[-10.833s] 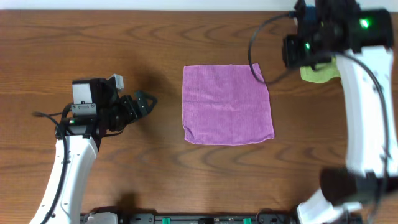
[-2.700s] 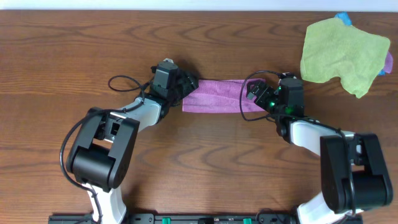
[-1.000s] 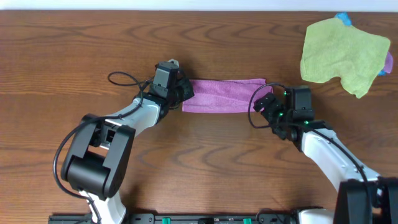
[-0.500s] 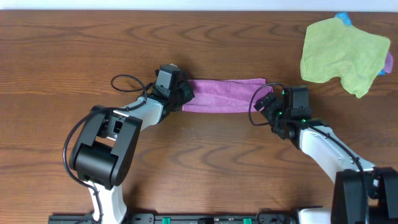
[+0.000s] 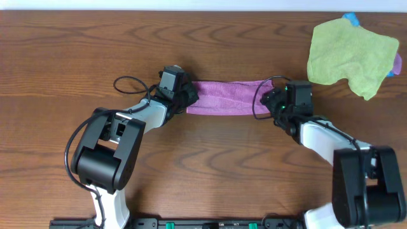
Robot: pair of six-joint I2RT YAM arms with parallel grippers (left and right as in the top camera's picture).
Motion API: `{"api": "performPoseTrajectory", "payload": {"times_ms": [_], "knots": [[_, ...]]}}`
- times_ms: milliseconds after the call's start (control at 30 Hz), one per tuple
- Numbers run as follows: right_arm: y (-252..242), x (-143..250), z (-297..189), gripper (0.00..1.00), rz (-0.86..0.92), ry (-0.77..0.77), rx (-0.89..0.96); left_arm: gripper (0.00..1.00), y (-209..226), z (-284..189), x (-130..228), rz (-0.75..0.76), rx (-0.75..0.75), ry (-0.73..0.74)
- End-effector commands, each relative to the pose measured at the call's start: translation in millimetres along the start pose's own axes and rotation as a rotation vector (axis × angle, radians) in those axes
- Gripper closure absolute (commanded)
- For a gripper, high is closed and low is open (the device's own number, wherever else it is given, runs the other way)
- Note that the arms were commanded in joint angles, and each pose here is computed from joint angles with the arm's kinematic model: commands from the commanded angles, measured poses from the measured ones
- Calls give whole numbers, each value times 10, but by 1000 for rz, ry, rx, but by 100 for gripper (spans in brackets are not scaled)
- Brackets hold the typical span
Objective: Fold the cloth
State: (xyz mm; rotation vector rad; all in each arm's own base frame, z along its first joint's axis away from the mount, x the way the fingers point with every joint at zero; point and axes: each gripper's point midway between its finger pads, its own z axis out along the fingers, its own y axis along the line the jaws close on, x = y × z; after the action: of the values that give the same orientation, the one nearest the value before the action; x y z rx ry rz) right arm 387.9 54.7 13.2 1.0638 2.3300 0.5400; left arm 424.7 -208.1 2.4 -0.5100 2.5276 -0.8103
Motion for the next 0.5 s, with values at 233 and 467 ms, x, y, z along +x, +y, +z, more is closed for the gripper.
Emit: {"api": "performPoseTrajectory", "payload": {"times_ms": [233, 467], "knots": [[-282, 194, 159, 61, -29, 54, 68, 94, 183, 96, 82, -34, -56, 23], [-153, 127, 167, 99, -129, 27, 14, 94, 193, 91, 161, -40, -55, 62]]}}
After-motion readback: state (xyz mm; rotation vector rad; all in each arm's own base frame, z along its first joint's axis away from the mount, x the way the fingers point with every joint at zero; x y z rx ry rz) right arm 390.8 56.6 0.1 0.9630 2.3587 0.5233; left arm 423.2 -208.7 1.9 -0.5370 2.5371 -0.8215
